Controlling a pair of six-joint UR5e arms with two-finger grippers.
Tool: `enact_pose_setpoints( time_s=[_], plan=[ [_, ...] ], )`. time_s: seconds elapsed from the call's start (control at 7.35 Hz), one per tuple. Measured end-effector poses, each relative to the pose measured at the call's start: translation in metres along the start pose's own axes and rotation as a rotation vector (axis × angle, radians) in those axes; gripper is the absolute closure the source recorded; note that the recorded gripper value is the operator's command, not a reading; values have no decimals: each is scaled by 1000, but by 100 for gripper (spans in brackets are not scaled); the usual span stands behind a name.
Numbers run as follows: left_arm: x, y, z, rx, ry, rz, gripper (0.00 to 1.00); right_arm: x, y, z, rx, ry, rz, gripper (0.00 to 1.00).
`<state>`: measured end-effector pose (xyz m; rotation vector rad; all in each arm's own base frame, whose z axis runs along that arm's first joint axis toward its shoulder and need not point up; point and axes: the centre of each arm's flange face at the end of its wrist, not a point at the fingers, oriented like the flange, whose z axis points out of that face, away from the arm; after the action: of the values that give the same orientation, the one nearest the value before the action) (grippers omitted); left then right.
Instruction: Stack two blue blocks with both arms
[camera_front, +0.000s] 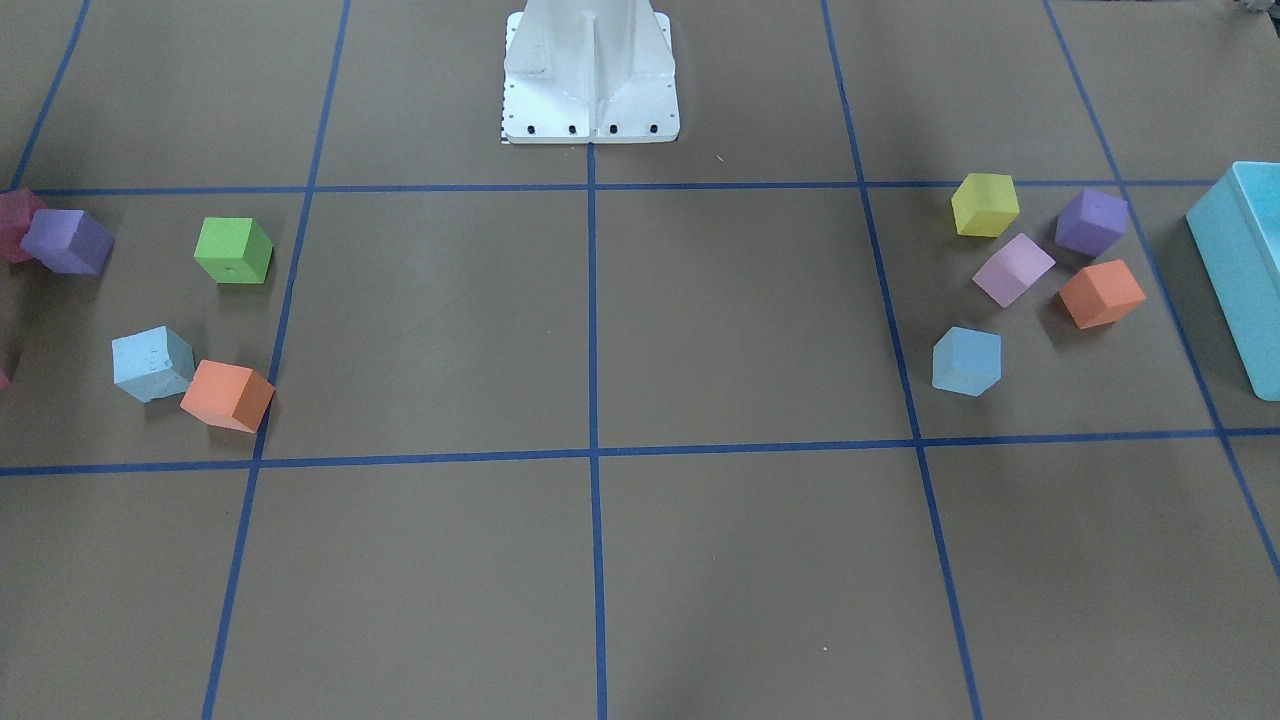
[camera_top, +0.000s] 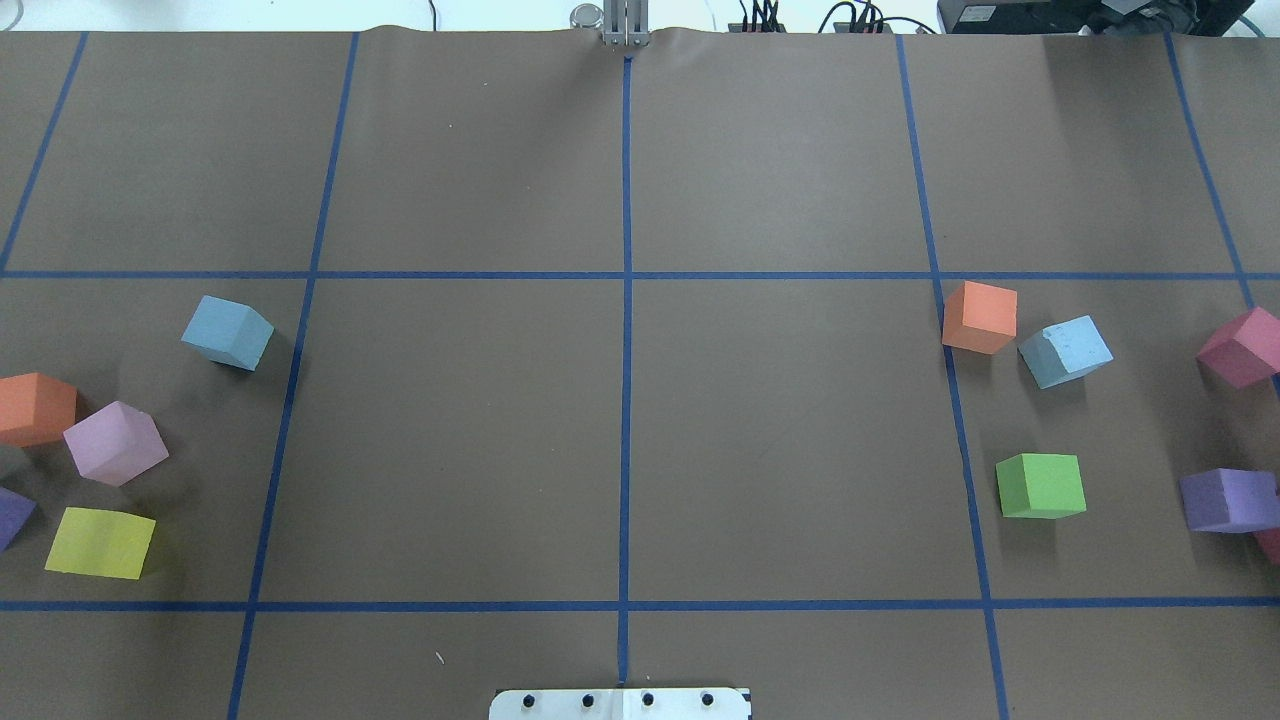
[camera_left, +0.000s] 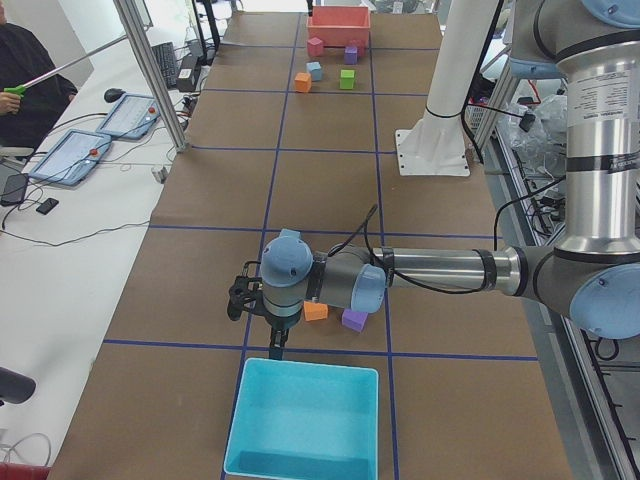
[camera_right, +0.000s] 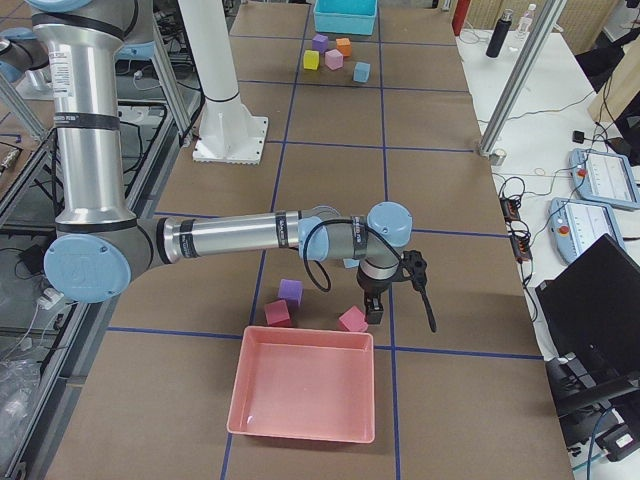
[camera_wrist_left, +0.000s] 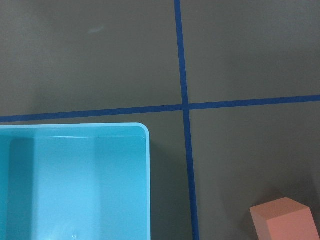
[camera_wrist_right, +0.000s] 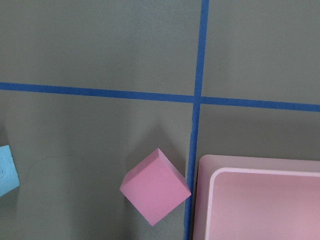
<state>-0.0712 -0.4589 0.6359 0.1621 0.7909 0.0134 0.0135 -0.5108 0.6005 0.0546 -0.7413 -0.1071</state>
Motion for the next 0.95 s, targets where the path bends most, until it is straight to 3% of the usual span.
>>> enact_pose_setpoints(
  time_s=[0.41, 0.68, 0.95],
  plan=[
    [1, 0, -1, 2, -1, 2, 2, -9, -5, -2, 39, -11, -44, 0],
    [1, 0, -1, 2, 0, 2, 2, -49, -15, 15, 11, -39, -105, 0],
    [2, -1, -1, 3, 1, 2, 2, -110, -34, 37, -18, -64, -82, 0]
  ],
)
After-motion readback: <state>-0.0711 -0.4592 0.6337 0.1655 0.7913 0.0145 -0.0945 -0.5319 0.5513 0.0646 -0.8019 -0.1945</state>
